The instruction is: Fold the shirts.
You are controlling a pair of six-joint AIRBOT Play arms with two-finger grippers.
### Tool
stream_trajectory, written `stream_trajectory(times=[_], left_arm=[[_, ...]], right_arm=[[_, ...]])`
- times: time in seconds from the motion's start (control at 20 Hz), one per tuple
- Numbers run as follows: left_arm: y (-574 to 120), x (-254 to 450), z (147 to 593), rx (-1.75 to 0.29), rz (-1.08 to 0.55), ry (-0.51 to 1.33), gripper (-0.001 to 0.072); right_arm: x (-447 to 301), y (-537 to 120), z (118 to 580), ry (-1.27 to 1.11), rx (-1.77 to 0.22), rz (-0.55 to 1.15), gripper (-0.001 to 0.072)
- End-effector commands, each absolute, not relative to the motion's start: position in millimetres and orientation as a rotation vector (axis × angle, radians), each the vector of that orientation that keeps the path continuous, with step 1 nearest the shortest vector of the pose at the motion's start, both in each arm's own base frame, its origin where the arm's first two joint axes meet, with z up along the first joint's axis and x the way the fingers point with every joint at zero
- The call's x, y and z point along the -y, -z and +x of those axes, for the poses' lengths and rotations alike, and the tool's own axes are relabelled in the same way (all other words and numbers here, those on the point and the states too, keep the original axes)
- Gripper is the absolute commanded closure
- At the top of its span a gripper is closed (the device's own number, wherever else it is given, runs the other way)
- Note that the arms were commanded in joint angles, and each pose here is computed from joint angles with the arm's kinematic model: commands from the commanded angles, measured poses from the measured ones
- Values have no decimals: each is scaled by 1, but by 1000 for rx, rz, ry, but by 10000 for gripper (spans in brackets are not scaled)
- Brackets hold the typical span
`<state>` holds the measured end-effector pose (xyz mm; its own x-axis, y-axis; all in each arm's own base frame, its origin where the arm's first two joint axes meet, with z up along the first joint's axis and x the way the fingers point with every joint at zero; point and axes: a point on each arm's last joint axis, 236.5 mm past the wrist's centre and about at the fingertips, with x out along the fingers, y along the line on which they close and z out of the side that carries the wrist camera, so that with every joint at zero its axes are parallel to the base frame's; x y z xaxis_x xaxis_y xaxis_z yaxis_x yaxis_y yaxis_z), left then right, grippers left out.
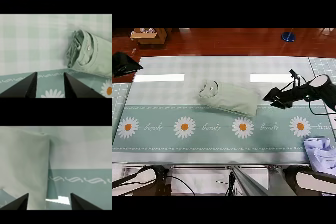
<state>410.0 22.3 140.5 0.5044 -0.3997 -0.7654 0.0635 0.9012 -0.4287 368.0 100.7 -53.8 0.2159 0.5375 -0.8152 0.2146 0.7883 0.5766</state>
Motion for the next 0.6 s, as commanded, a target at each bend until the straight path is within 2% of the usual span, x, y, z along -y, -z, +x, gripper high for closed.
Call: stream_trajectory(times=[0.0,0.2,0.25,0.3,0.35,0.4,0.55], left_arm=[[-140,-19,409,-1018,-365,292,287],[-139,-15,407,-1027,-361,303,288],[-139,-15,407,-1028,-361,304,288],[-139,-15,407,-1029,-361,305,288],[-139,-15,407,-1029,-361,305,288],[-139,-15,407,-1030,-361,305,288],[-138,-14,406,-1032,-361,307,288]], right_arm=[[-137,75,377,-262,-1322,783,116],[-178,90,388,-264,-1310,877,149],[-181,92,390,-261,-1304,883,215],[-182,92,392,-264,-1292,874,352],[-184,89,393,-277,-1284,878,590],[-184,83,394,-290,-1283,889,693],[-178,32,391,-453,-1235,792,694]])
